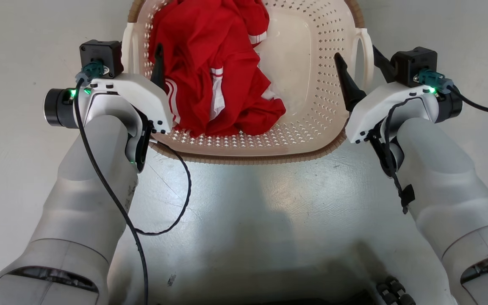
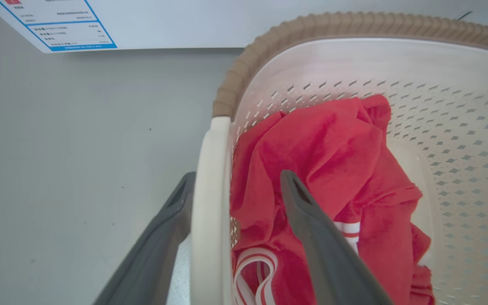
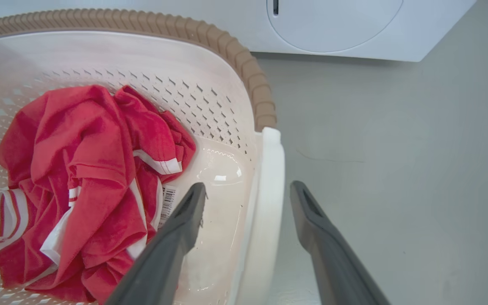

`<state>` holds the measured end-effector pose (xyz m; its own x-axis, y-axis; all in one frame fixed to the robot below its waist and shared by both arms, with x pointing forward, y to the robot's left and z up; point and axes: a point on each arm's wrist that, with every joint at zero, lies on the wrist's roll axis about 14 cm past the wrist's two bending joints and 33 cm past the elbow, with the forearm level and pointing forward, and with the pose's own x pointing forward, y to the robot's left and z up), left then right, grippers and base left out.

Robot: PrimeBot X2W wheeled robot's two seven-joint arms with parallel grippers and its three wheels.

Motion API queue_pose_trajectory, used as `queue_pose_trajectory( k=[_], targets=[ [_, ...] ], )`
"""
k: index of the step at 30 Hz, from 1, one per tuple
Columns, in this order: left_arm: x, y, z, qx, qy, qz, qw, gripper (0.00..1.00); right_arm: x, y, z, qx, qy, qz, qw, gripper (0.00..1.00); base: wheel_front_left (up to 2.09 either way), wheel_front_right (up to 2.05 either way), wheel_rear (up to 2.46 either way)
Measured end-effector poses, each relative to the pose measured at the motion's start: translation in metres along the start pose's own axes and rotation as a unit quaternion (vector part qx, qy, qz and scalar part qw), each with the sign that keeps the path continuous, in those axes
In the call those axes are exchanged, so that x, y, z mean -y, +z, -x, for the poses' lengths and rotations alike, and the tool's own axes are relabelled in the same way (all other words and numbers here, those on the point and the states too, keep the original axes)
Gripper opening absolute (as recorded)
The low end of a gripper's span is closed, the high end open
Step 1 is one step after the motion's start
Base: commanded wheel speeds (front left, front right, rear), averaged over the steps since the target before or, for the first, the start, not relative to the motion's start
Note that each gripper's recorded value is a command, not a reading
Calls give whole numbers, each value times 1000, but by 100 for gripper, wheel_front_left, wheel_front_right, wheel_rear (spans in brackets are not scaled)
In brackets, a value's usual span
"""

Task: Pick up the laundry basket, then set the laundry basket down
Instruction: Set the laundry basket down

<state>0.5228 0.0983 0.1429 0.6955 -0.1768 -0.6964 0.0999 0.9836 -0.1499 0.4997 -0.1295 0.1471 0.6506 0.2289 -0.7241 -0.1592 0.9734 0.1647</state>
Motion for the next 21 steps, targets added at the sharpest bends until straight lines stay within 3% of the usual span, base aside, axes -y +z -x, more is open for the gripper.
queue_pose_trajectory(
  k=[21],
  targets=[
    [0, 41, 35, 44, 9, -3, 999, 100, 4, 48, 32, 59, -19, -2, 998, 100, 0, 0, 0]
  ],
)
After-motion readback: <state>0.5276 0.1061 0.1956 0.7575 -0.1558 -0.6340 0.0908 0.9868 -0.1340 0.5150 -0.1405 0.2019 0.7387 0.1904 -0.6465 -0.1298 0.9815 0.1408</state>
